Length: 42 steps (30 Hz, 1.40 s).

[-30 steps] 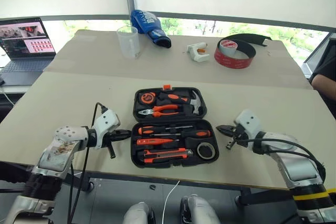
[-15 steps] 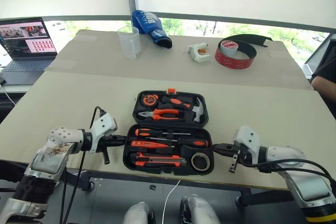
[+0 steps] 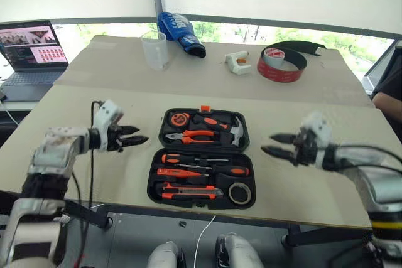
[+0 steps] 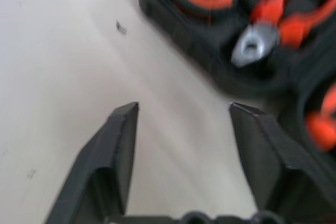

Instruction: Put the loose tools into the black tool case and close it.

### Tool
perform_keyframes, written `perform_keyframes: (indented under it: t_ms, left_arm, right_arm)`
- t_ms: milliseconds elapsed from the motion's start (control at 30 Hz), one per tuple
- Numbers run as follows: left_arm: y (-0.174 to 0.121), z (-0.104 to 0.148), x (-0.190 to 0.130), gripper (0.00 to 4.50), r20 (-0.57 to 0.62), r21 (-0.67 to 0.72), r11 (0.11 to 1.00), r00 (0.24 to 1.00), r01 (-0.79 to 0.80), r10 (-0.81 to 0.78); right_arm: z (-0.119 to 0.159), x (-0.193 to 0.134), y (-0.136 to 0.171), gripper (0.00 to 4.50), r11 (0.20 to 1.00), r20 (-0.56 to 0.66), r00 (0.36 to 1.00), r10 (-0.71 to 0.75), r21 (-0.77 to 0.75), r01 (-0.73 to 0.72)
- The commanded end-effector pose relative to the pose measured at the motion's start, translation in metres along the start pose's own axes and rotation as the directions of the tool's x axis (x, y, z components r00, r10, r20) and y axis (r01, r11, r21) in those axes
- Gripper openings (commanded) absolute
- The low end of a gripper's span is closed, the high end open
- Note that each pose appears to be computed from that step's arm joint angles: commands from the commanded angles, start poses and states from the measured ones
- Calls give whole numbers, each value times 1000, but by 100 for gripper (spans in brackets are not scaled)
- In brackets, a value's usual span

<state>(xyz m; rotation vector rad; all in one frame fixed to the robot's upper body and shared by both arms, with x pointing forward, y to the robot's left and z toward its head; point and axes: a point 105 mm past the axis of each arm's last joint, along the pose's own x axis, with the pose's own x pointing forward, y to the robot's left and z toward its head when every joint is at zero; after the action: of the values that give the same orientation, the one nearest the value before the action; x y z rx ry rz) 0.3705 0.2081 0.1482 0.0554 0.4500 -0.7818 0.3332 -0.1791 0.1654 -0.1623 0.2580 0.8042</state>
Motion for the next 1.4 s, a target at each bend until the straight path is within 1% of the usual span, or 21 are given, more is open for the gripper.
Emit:
perform_keyframes:
  t_ms: [33,133,200,267,333,467,500,567,600,733,800,933,1000,1100,1133,1167,1200,1267,1333,1400]
  left_arm:
    - [5,13,8,449,16,-139,989,999,-43,46]
    - [-1,29,22,450,62,-235,972,998,-18,34]
    - [-3,24,29,450,38,-217,976,999,-28,37]
    - [-2,14,34,450,7,-205,978,999,-47,50]
    - [-2,8,39,450,1,-221,974,999,-47,48]
    - [-1,0,45,348,-13,-230,971,998,-66,65]
    - [-2,-1,45,304,-13,-232,971,998,-63,62]
    - [-3,-3,46,227,-14,-232,971,998,-59,58]
    - [-3,-3,46,201,-14,-232,971,998,-58,56]
    - [-4,-4,46,38,-10,-230,972,999,-54,53]
    - [-4,-4,46,0,-5,-229,972,999,-52,52]
    - [-5,0,48,0,21,-232,972,998,-47,53]
    - [-6,6,47,0,59,-187,981,997,-46,58]
    - [-9,19,43,0,131,-82,995,990,-50,61]
    - [-9,27,41,0,173,-36,997,982,-65,71]
    - [-11,39,37,0,244,33,996,967,-79,68]
    - [-14,52,32,0,317,75,994,947,-82,55]
    - [-17,72,19,0,437,53,994,898,-93,61]
    - [-18,76,11,0,468,95,987,881,-132,73]
    - [-22,71,7,0,457,186,968,887,-166,64]
  right_arm:
    - [-4,15,-5,330,991,-55,998,-44,127,51]
    - [-4,40,-7,330,972,-86,994,-71,218,88]
    - [-5,50,-11,330,959,-108,989,-104,252,128]
    - [-7,54,-18,330,948,-124,982,-142,269,171]
    - [-8,57,-21,330,937,-128,979,-161,291,192]
    - [-12,61,-19,330,943,-152,976,-155,271,192]
    - [-13,61,-19,330,942,-152,976,-156,274,193]
    - [-13,61,-20,228,941,-152,976,-158,275,195]
    - [-13,61,-20,212,941,-149,976,-158,277,195]
    - [-12,61,-20,57,939,-144,977,-158,285,194]
    - [-12,60,-20,3,939,-144,977,-157,285,193]
    - [-9,60,-20,3,940,-124,979,-161,283,190]
    - [2,61,-22,3,947,-78,981,-179,256,193]
    - [22,60,-25,3,959,4,977,-211,195,207]
    - [31,60,-27,3,962,42,971,-235,156,226]
    - [40,59,-30,3,961,73,962,-264,109,256]
    - [47,57,-31,3,957,97,953,-287,65,281]
    - [60,54,-33,3,945,158,934,-322,-5,327]
    - [72,49,-30,3,926,228,918,-325,-120,358]
    - [76,46,-23,3,901,277,909,-310,-219,374]
